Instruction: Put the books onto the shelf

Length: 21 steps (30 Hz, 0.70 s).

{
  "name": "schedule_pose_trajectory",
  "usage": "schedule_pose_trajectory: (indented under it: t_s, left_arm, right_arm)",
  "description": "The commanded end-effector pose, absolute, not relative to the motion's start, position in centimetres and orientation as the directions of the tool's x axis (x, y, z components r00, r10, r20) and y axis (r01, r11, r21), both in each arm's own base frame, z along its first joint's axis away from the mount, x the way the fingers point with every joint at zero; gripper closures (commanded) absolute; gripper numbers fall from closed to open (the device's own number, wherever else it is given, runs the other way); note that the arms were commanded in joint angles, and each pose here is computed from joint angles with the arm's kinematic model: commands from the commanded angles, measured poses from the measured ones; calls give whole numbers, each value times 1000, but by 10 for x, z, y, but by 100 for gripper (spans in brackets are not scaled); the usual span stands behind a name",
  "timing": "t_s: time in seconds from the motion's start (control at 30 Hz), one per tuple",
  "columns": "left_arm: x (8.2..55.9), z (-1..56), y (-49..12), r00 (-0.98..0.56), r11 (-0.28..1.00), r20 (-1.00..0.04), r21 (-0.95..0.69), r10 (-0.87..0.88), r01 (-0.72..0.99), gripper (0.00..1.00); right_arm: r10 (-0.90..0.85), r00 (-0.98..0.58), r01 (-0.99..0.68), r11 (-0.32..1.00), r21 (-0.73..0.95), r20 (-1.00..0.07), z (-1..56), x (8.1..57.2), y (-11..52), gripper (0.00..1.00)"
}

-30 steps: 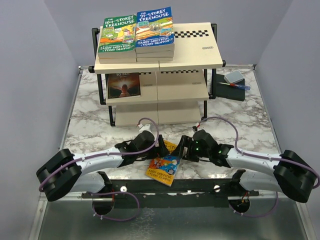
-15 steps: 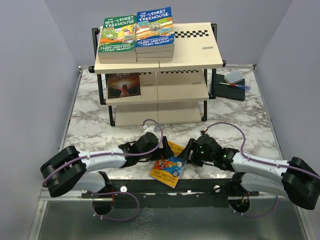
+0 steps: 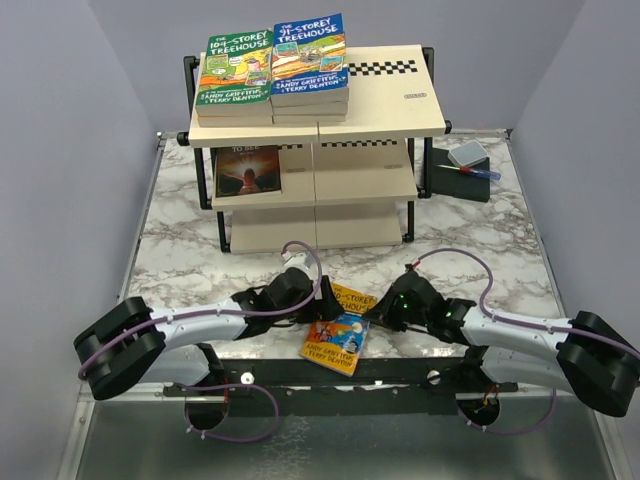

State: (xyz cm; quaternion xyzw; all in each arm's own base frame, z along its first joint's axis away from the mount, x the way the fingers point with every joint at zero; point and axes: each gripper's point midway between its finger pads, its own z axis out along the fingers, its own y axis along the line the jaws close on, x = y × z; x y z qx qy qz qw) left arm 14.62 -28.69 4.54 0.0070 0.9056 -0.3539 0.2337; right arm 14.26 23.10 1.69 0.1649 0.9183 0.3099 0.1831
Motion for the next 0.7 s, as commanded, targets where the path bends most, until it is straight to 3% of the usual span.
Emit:
schedule_pose_trajectory:
  t_s: [0.0, 0.23, 0.67]
  left_arm:
    - [114, 29, -281, -938, 739, -342, -646, -56, 191, 14]
    - [116, 32, -269, -927, 764, -369, -617, -66, 191, 10]
    - [99, 26, -263, -952, 717, -304, -673, -45, 181, 7]
  right_arm:
    - [401, -889, 245, 823, 513, -219, -22, 127, 206, 99]
    - [405, -887, 211, 782, 586, -222, -11, 134, 211, 100]
    - [428, -901, 265, 663, 700, -64, -11, 129, 195, 100]
